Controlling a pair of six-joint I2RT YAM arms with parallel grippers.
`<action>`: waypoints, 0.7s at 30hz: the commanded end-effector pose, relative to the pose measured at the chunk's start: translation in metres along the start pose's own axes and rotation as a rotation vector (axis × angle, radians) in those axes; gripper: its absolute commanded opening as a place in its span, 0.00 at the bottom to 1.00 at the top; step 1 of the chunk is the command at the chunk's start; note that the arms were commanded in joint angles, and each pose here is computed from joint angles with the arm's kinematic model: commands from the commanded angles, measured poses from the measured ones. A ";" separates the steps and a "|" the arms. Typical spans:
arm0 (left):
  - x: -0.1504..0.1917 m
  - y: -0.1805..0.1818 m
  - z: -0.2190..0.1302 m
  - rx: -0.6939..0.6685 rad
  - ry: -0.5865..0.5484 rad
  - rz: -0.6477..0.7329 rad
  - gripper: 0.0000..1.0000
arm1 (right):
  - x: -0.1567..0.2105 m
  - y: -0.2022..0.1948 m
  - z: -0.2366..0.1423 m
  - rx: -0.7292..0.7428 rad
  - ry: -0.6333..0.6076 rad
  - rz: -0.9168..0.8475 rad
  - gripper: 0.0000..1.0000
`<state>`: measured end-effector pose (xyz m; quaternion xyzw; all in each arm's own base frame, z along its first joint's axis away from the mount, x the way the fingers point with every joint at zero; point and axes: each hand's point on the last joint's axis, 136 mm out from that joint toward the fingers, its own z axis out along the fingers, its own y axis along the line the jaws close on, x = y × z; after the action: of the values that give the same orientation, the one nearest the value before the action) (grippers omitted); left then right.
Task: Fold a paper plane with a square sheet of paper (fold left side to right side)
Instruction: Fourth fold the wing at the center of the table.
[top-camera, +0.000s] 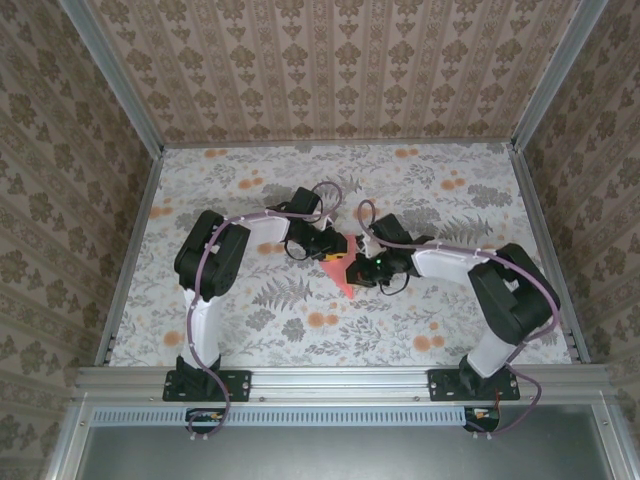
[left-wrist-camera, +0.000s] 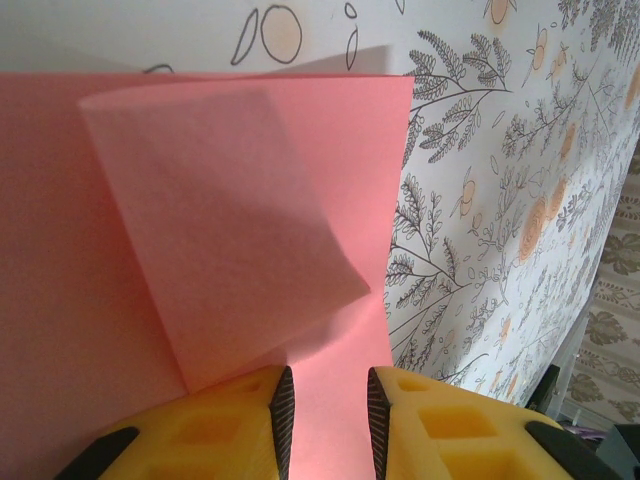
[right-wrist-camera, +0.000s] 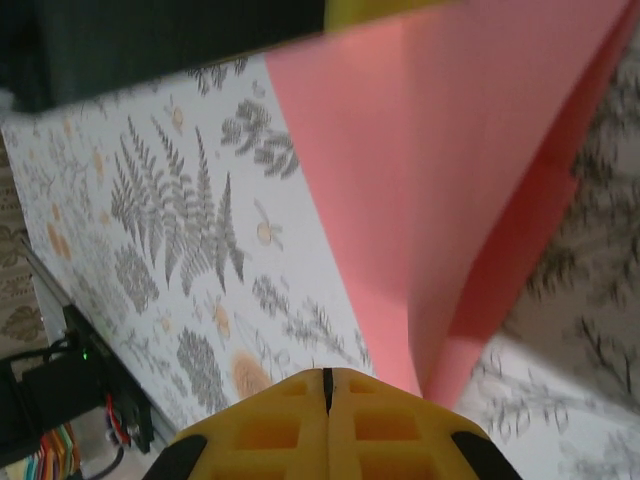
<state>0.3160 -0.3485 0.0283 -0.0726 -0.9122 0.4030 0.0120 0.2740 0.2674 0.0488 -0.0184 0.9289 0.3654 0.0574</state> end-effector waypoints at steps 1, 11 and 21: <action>0.018 0.033 0.005 -0.100 0.040 -0.065 0.30 | -0.020 0.000 0.005 0.021 -0.046 0.010 0.05; 0.014 0.030 0.004 -0.093 0.034 -0.057 0.30 | 0.001 -0.039 0.022 0.137 0.029 0.053 0.04; -0.003 0.031 -0.004 -0.090 -0.003 -0.040 0.30 | 0.030 -0.068 0.023 0.228 0.113 0.083 0.01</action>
<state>0.3178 -0.3471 0.0293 -0.0705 -0.9120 0.4040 0.0119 0.2836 0.2607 0.0141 -0.0077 0.9460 0.3203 0.0493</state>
